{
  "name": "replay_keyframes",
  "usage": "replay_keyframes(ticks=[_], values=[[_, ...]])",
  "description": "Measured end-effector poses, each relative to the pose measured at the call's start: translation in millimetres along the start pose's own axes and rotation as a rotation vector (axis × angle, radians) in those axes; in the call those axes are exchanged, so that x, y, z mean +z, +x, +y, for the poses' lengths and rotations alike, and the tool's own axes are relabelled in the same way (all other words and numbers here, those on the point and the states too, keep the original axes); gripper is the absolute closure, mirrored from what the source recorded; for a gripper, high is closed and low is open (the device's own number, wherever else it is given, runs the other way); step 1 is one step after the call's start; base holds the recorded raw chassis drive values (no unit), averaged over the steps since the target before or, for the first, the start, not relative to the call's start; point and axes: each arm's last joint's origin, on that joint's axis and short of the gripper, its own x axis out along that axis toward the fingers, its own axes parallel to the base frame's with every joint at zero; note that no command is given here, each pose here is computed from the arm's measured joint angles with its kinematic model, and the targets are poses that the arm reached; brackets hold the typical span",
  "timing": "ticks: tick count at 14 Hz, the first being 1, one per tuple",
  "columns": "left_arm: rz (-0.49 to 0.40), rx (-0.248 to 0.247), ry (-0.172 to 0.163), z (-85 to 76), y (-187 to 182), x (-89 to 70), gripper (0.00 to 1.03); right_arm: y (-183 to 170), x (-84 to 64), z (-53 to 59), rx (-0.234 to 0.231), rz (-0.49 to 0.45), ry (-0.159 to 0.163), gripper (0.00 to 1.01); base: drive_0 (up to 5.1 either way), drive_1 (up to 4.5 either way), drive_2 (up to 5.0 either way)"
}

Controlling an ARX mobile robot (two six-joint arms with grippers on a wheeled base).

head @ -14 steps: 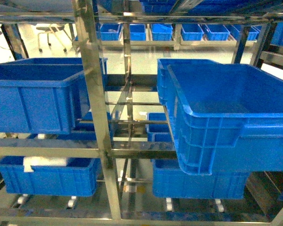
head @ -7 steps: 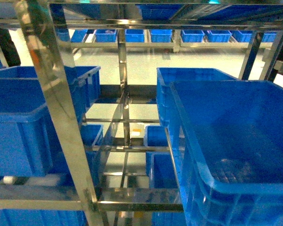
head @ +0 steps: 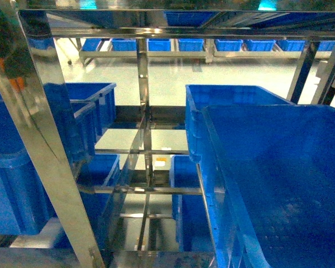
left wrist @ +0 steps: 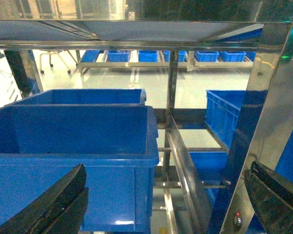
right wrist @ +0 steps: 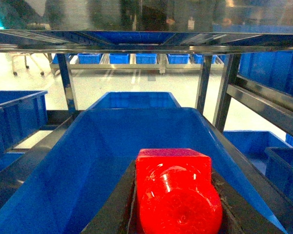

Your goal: Pick red block from blue box to shelf

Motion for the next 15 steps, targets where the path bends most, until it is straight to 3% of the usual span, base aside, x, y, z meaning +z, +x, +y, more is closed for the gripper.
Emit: replay_keyframes(ticks=[15], values=[[0.000, 0.000, 0.000, 0.0, 0.0, 0.0, 0.05, 0.0, 0.0, 0.0, 0.000, 0.000, 0.000, 0.73, 0.0, 0.00, 0.0]])
